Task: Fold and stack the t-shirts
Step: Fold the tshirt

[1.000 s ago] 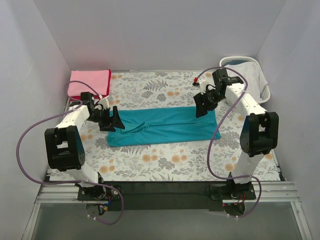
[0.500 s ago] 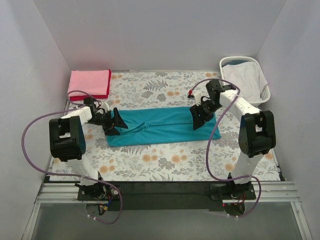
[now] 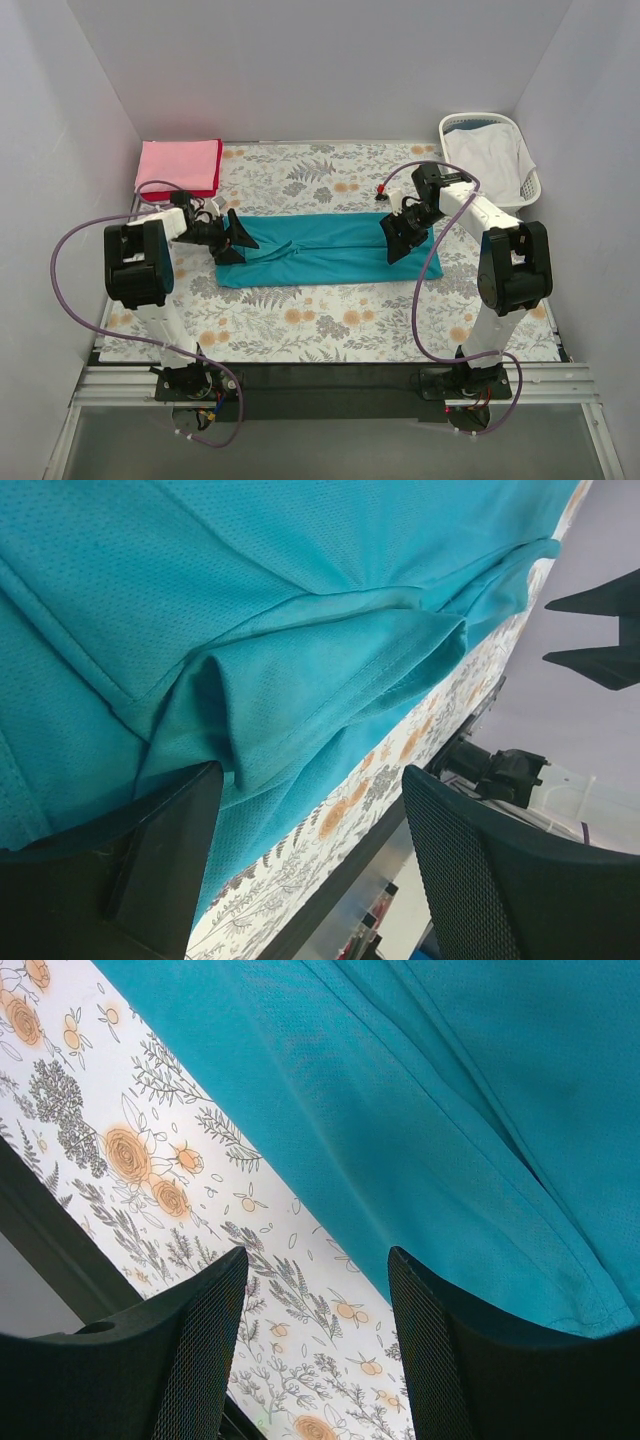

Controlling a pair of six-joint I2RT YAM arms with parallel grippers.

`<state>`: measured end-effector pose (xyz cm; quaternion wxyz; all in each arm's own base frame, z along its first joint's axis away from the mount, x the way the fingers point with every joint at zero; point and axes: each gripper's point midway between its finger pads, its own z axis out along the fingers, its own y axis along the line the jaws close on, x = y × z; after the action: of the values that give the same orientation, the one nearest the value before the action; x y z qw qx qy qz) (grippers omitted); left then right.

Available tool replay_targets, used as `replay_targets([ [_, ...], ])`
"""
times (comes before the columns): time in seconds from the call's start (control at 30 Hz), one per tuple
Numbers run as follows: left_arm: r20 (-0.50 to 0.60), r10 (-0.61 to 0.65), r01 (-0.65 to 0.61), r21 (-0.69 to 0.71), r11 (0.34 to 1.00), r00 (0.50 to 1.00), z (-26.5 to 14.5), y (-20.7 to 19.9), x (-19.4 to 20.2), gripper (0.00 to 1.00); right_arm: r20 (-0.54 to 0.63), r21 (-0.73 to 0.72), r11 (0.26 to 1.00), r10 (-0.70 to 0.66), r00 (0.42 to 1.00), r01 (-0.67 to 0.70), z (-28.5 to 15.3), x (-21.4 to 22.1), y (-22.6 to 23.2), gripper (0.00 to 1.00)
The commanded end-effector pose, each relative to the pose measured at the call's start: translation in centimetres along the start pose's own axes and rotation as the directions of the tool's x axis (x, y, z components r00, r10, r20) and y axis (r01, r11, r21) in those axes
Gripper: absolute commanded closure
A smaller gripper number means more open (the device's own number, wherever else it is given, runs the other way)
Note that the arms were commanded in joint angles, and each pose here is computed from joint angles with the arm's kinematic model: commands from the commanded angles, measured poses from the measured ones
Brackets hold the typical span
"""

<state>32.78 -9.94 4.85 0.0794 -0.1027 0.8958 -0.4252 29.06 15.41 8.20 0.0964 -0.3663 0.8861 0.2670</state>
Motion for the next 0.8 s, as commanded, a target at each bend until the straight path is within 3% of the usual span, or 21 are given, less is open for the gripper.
replay_targets([
  [0.0,0.029,0.035,-0.037,0.070,0.997,0.999,-0.4,-1.9,-1.4,0.29,0.012,-0.005,1.000,-0.026,1.000,0.026,-0.3,-0.2,0.5,0.35],
  [0.43,0.032,0.017,-0.023,0.201,0.979,0.999,0.0,-4.8,-3.7,0.30,-0.014,-0.005,1.000,-0.016,1.000,0.016,0.3,0.3,0.1,0.35],
  [0.77,0.013,-0.101,0.092,0.313,0.945,0.995,0.0,-5.8,-5.0,0.29,-0.036,0.011,1.000,-0.015,0.999,0.015,0.4,1.0,-0.2,0.35],
])
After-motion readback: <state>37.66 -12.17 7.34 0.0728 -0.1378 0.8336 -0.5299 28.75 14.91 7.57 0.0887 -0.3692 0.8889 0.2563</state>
